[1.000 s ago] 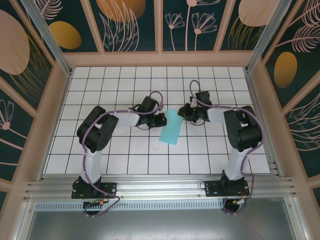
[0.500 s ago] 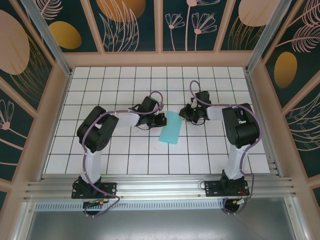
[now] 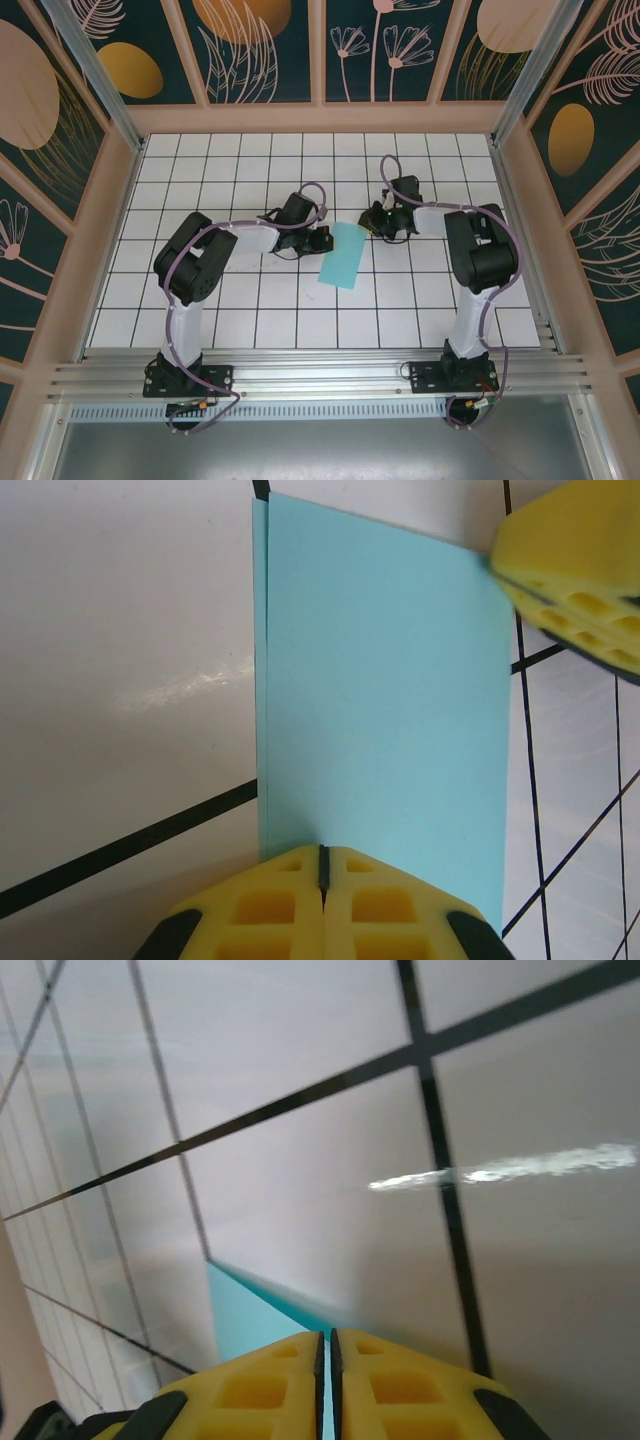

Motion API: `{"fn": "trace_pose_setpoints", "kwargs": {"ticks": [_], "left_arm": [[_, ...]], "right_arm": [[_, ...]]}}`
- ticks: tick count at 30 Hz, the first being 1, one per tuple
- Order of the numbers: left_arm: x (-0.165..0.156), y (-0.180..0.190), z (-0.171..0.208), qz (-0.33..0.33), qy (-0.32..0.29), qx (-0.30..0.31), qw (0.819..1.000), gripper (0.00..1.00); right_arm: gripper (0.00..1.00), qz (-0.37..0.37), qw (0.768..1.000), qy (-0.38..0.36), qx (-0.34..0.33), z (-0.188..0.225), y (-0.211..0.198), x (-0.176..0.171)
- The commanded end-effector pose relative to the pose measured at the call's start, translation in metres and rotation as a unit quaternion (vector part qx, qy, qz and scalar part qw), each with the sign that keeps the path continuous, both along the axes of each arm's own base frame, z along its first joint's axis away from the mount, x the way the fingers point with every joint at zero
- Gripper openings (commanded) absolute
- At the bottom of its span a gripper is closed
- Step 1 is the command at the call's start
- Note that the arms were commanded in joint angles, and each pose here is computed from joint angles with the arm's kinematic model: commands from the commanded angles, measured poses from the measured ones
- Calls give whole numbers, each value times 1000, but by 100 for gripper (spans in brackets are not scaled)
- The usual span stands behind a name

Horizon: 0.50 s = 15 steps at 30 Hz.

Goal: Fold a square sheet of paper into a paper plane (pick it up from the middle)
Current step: Fold the square sheet of paper in half at the center of the table.

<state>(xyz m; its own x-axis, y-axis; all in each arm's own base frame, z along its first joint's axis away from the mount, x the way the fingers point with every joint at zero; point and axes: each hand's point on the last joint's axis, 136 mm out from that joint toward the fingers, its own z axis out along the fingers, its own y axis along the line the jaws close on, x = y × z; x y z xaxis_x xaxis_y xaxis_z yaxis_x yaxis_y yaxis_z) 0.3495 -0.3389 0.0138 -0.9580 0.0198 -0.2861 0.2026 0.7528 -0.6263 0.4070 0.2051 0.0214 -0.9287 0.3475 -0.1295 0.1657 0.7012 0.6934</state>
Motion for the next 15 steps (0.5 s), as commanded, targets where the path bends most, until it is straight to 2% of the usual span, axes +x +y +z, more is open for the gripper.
{"fn": "trace_pose_setpoints", "kwargs": {"ticks": [1, 5, 15], "left_arm": [[-28, 32, -51, 9, 61, 91, 994, 0], [-28, 32, -51, 8, 61, 91, 994, 0], [-29, 33, -53, 7, 62, 90, 994, 0]], "right_arm": [[14, -14, 999, 28, -17, -23, -9, -4], [14, -23, 998, 39, -34, -29, -16, -8], [16, -11, 1000, 10, -19, 3, -8, 4]]}}
